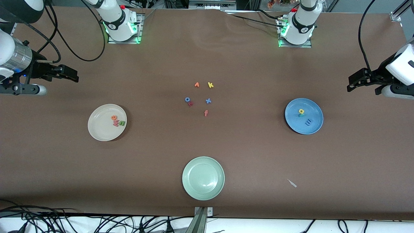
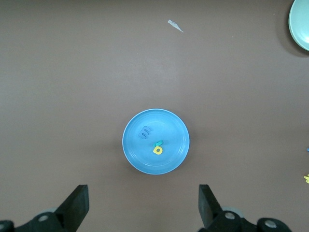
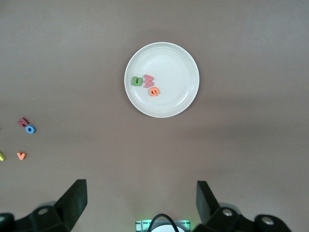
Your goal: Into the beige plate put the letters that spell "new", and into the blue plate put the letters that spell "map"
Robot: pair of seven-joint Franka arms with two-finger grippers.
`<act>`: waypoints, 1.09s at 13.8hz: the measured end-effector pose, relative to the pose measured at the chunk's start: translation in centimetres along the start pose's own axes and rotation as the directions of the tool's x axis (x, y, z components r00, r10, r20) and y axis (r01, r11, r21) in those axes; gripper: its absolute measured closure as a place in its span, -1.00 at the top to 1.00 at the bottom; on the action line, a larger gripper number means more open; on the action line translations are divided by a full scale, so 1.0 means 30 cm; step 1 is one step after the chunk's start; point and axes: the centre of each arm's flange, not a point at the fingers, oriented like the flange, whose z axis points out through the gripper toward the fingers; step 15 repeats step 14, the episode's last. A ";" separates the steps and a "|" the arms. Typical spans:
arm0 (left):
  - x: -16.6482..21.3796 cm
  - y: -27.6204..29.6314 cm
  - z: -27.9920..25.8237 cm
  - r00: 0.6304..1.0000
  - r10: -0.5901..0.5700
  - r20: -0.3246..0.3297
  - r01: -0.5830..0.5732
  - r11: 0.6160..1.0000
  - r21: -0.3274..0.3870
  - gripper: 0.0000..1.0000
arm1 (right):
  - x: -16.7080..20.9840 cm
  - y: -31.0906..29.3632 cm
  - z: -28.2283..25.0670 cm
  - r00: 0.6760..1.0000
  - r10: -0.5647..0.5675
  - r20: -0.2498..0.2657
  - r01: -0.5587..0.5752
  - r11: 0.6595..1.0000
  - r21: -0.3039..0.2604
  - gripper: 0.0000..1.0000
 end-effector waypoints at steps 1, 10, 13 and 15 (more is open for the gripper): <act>0.001 -0.003 0.001 1.000 -0.001 -0.001 0.001 1.000 0.000 1.00 | 0.000 0.000 0.000 1.000 0.000 0.000 0.000 1.000 0.000 1.00; 0.002 -0.009 0.015 1.000 -0.005 0.015 0.005 1.000 -0.001 1.00 | 0.000 0.003 0.000 1.000 0.002 0.000 -0.002 1.000 0.000 1.00; 0.001 -0.008 0.016 1.000 -0.004 0.019 0.004 1.000 -0.001 1.00 | 0.000 0.003 0.000 1.000 0.002 0.000 -0.002 1.000 0.000 1.00; 0.001 -0.008 0.016 1.000 -0.004 0.019 0.004 1.000 -0.001 1.00 | 0.000 0.003 0.000 1.000 0.002 0.000 -0.002 1.000 0.000 1.00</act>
